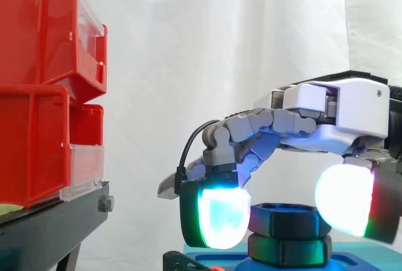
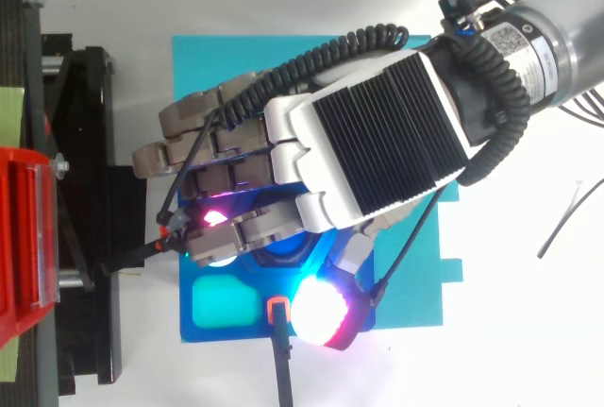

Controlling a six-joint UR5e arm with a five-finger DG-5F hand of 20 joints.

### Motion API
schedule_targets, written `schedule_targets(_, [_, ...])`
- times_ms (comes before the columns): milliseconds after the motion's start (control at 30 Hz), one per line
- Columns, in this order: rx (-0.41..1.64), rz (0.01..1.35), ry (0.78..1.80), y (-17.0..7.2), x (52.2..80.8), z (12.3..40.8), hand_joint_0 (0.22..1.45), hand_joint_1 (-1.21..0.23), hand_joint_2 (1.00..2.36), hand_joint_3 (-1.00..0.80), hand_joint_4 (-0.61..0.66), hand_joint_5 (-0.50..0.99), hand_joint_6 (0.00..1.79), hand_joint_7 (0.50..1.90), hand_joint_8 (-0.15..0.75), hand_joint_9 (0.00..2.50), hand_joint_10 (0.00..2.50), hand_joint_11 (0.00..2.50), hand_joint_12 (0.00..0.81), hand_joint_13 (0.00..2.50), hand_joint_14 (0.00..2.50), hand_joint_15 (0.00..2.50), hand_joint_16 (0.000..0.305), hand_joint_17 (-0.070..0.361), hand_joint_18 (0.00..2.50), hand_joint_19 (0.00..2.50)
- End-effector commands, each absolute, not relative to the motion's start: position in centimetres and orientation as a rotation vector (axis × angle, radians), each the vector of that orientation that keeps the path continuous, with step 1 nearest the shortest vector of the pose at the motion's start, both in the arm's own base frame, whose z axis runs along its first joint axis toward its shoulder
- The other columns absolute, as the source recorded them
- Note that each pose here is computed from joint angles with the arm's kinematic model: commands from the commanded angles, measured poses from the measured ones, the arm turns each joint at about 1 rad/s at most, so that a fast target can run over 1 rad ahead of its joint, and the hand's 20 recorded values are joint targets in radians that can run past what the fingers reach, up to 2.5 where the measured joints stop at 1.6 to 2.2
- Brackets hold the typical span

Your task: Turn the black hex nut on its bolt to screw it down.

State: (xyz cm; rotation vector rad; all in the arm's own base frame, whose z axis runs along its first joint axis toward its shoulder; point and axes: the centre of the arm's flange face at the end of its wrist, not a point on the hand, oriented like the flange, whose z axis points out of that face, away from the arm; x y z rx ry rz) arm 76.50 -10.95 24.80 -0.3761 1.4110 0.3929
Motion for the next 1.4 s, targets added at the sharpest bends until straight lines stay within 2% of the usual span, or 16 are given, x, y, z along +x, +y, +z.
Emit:
schedule_targets(0, [-0.376, 0.394, 1.412, -10.88, 76.50, 24.79, 0.32, -0.40, 1.00, -0.50, 0.24, -0.04, 0.50, 1.32, 0.277, 0.89, 0.01, 0.23, 0.360, 0.60, 0.00, 0.01, 0.061, 0.138, 0.59, 0.27])
schedule_targets(167, [-0.377, 0.395, 1.413, -10.86, 76.48, 24.78, 0.33, -0.48, 1.00, -0.50, 0.25, -0.04, 0.50, 1.31, 0.270, 0.87, 0.01, 0.24, 0.353, 0.60, 0.00, 0.01, 0.059, 0.133, 0.59, 0.26])
schedule_targets(300, [-0.377, 0.395, 1.413, -10.86, 76.46, 24.72, 0.41, -0.56, 1.00, -0.50, 0.21, -0.05, 0.50, 1.31, 0.246, 0.86, 0.01, 0.25, 0.319, 0.58, 0.00, 0.03, 0.051, 0.115, 0.55, 0.29])
schedule_targets(967, [-0.384, 0.403, 1.417, -10.78, 76.40, 24.72, 0.44, -0.59, 1.00, -0.50, 0.20, -0.04, 0.50, 1.35, 0.228, 0.84, 0.01, 0.25, 0.295, 0.57, 0.00, 0.03, 0.046, 0.104, 0.52, 0.31])
schedule_targets(1100, [-0.385, 0.401, 1.415, -10.78, 76.41, 24.74, 0.50, -0.59, 1.00, -0.50, 0.17, -0.04, 0.50, 1.37, 0.208, 0.84, 0.01, 0.26, 0.274, 0.55, 0.00, 0.04, 0.042, 0.093, 0.50, 0.34])
schedule_targets(1367, [-0.386, 0.401, 1.417, -10.68, 76.41, 24.71, 0.53, -0.61, 1.00, -0.46, 0.15, -0.04, 0.50, 1.37, 0.206, 0.84, 0.01, 0.27, 0.266, 0.54, 0.00, 0.05, 0.039, 0.088, 0.47, 0.35])
